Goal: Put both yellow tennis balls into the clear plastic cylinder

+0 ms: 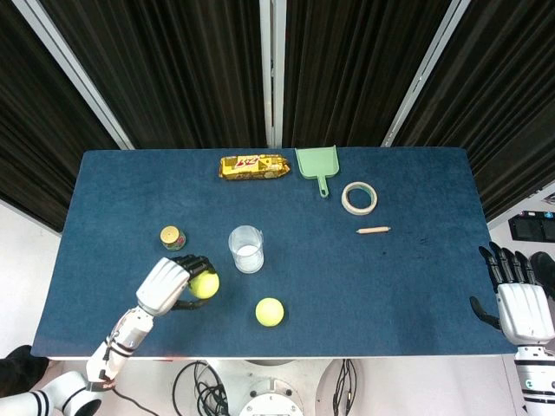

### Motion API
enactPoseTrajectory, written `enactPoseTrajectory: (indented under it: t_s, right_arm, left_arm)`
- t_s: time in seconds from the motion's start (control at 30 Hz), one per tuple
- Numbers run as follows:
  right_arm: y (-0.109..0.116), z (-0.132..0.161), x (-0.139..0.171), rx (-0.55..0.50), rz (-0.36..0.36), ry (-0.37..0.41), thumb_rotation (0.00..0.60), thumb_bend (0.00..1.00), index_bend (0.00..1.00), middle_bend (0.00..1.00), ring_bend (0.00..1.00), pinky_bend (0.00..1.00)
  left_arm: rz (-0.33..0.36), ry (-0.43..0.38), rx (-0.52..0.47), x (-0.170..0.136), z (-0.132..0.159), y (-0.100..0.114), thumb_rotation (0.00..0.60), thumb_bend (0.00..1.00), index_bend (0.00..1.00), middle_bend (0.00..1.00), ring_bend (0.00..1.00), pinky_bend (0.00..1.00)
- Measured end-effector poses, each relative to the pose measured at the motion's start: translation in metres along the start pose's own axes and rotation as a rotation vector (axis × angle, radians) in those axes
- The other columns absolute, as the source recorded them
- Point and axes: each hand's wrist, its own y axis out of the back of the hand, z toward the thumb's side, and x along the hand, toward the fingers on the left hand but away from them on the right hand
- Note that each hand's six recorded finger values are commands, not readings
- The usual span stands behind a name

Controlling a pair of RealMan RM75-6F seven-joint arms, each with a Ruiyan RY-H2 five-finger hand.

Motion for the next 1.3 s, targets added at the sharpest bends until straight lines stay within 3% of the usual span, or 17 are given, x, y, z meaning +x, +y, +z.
enactPoseTrajectory:
  t_s: [0.17,0.3,0.57,0.87,1.13,1.3]
  right_arm:
    - [-0.001,0.002,0.0,0.002,0.002,0.003,0.6,0.25,0.0,0.0,0.0,0.0]
    - [0.002,0.003,-0.001,0.003,-0.004,0.004,0.6,0.25,0.0,0.0,0.0,0.0]
    - [-0.001,0.004,-0.003,0.005,0.007,0.008,0.6,0.25,0.0,0.0,0.0,0.0]
    - [0.0,0.0,-0.003,-0.005,0.007,-0.003,0.6,0.25,0.0,0.0,0.0,0.0]
    - [0.001,0.0,-0.004,-0.008,0.003,0.0,0.6,0.25,0.0,0.0,0.0,0.0]
    - [0.001,0.0,-0.004,-0.007,0.006,0.0,0.6,0.25,0.0,0.0,0.0,0.0]
  left_arm:
    - [0.083,0.011,-0.02,0.033,0.001,0.032,0.6,0.2,0.54,0.51,0.47,0.69]
    - [0.103,0.014,-0.022,0.06,0.002,0.042,0.6,0.2,0.54,0.51,0.47,0.69]
    - [0.081,0.021,-0.061,0.092,0.006,0.029,0.6,0.2,0.54,0.51,0.47,0.69]
    - [0.076,0.007,-0.067,0.103,0.015,0.023,0.6,0.2,0.52,0.5,0.46,0.68]
    - [0.06,0.002,-0.086,0.105,0.015,0.018,0.6,0.19,0.33,0.4,0.42,0.64]
    - [0.032,-0.006,-0.101,0.105,0.015,0.014,0.6,0.14,0.12,0.22,0.26,0.53]
